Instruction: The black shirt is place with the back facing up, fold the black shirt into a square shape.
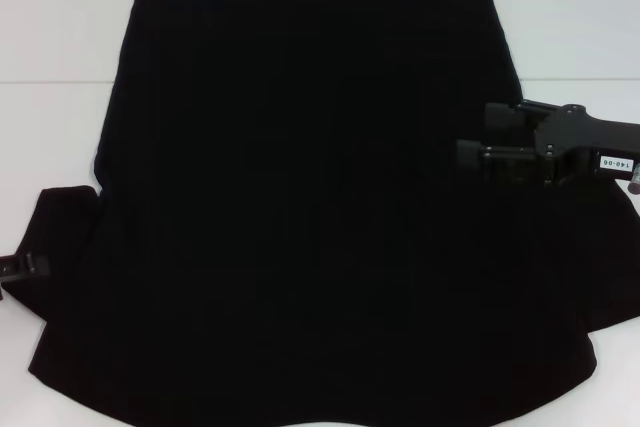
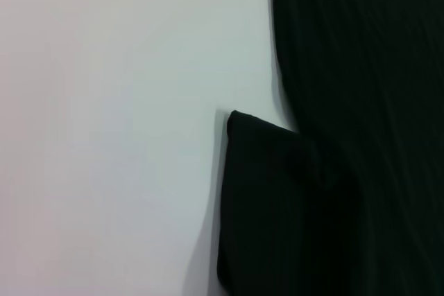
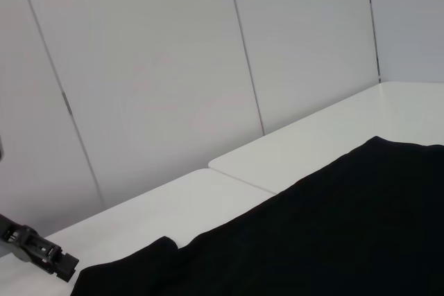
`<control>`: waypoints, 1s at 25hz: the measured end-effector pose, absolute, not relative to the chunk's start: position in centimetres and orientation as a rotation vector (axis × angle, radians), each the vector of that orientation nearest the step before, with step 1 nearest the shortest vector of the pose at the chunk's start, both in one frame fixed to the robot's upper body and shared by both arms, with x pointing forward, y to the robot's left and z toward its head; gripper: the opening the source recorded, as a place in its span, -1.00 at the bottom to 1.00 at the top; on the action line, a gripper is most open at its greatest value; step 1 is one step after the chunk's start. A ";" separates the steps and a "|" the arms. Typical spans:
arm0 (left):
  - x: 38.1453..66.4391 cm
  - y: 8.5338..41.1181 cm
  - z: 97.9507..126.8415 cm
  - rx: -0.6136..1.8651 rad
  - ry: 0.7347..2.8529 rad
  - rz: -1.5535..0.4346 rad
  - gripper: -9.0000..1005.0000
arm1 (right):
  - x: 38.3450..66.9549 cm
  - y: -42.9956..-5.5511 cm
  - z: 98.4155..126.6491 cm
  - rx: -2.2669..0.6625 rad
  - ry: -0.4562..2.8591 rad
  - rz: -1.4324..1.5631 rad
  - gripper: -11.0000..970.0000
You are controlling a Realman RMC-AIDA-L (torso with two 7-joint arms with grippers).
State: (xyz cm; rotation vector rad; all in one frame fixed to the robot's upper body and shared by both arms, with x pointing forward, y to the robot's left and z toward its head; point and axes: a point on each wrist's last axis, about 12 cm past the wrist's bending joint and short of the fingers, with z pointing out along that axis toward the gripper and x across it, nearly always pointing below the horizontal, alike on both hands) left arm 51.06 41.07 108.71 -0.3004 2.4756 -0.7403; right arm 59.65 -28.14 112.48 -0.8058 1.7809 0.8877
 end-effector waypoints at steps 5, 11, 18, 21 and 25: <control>51.6 41.1 108.6 -0.295 2.486 -0.728 0.85 | 59.6 -28.2 112.5 -0.799 1.780 0.886 0.87; 51.4 41.4 108.5 -0.309 2.497 -0.708 0.85 | 59.6 -28.4 112.6 -0.788 1.777 0.885 0.86; 51.6 41.2 108.4 -0.300 2.505 -0.709 0.85 | 59.7 -28.4 112.7 -0.787 1.774 0.882 0.86; 51.8 41.0 108.3 -0.298 2.506 -0.716 0.85 | 59.7 -28.5 112.7 -0.787 1.774 0.881 0.86; 52.4 40.6 108.2 -0.288 2.503 -0.722 0.84 | 59.8 -28.4 112.7 -0.787 1.773 0.882 0.85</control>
